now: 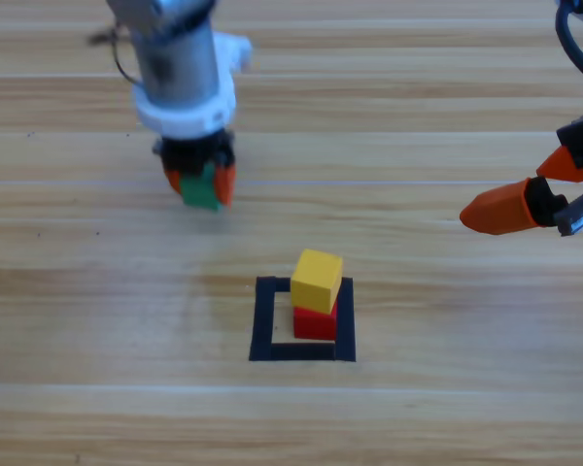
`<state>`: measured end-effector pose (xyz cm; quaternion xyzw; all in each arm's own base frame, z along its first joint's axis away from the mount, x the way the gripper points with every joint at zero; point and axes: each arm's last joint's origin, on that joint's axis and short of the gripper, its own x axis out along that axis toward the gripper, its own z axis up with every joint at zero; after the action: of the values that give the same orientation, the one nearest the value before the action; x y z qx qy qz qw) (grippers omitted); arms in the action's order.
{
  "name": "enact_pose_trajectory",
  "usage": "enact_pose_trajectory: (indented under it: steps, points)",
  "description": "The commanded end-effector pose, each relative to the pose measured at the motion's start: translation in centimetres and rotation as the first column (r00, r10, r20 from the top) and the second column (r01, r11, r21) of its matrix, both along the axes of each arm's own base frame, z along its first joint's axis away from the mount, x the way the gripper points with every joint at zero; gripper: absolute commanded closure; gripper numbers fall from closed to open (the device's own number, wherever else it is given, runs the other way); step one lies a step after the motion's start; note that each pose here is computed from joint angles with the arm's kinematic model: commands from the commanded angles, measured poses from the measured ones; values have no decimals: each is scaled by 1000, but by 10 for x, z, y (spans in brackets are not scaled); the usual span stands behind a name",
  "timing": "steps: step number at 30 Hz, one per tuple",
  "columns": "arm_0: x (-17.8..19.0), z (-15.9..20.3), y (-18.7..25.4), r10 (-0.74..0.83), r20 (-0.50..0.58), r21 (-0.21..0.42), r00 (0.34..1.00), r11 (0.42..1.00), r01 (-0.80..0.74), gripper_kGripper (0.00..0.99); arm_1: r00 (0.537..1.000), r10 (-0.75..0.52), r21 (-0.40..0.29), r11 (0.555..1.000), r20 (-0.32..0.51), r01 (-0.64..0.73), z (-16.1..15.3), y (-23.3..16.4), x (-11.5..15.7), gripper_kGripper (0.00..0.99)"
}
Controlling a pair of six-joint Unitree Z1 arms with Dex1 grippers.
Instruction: Stack the blocks in the rectangular block: red at the bottom, yellow in the middle, green on top
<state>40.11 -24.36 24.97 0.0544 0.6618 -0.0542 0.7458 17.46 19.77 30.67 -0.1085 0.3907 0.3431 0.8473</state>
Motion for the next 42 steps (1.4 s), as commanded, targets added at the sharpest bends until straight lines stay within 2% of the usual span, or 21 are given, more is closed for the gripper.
enact_pose_trajectory:
  steps: [1,8,18,25,36,42]
  points:
    - [-27,81,0,161,90,-69,983,985,-155,972,999,-12,-53,999,-43,10,-19,-1,7,2]
    - [-69,96,-28,192,86,-75,978,980,-186,972,999,-12,-53,999,-43,10,-19,-1,7,2]
    - [-108,77,-79,77,50,-42,996,996,-75,972,999,-12,-55,998,-42,9,-19,0,7,2]
    - [-116,69,-89,42,33,-25,999,999,-42,972,999,-12,-55,998,-42,9,-19,0,7,2]
    - [-110,28,-100,45,-65,38,997,998,-43,965,999,-11,-56,998,-42,8,-19,0,7,2]
    - [-110,22,-102,76,-100,26,992,997,-74,962,999,-11,-56,998,-42,8,-19,0,7,2]
